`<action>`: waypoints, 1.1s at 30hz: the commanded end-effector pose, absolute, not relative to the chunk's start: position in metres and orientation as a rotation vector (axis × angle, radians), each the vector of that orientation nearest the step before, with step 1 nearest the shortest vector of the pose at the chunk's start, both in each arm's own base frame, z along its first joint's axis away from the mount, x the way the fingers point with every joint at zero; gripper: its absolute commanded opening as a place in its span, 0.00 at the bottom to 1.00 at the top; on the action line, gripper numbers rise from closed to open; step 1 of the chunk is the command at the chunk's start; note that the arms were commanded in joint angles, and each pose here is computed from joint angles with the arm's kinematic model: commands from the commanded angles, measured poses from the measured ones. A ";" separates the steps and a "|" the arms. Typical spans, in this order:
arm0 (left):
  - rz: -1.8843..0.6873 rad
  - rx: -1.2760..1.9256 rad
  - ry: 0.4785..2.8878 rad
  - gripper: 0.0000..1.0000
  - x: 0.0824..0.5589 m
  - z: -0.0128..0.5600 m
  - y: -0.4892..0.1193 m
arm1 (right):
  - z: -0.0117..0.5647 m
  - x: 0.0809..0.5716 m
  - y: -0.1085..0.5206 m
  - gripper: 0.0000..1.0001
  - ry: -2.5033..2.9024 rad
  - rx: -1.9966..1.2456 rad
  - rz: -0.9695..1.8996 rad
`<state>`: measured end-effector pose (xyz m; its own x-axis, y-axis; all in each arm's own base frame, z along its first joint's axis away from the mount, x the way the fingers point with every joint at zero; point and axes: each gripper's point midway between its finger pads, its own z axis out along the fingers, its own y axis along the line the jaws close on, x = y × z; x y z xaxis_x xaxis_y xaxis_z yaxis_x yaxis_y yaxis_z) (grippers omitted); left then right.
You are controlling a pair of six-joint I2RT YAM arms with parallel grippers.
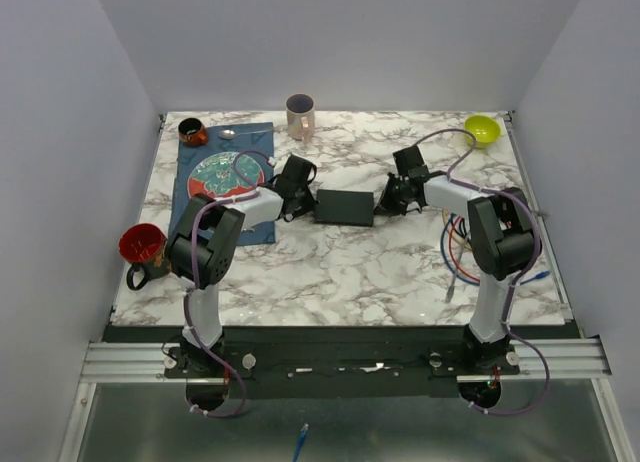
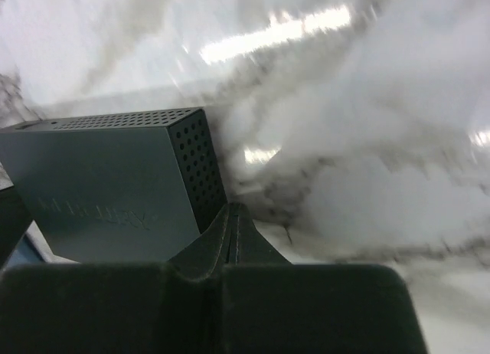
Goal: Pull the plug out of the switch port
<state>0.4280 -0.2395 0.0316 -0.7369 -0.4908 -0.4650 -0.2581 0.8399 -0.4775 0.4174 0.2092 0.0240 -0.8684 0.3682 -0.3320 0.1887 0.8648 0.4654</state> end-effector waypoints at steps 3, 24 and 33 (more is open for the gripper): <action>-0.648 -0.455 2.435 0.05 0.376 0.054 -0.272 | 0.036 0.379 0.221 0.01 2.610 0.339 0.645; -0.122 -0.273 2.210 0.99 0.352 0.202 -0.180 | 0.228 0.359 0.175 1.00 1.903 0.199 0.456; -0.052 -0.246 2.253 0.99 0.307 0.179 -0.200 | 0.208 0.331 0.178 1.00 1.914 0.116 0.509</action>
<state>0.3159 -0.2182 0.1823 -0.6142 -0.1875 -0.7665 -0.0739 0.9808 -0.1807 0.3309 0.1798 0.1882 -0.4787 0.2942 -0.8272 -0.1233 0.9104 0.3950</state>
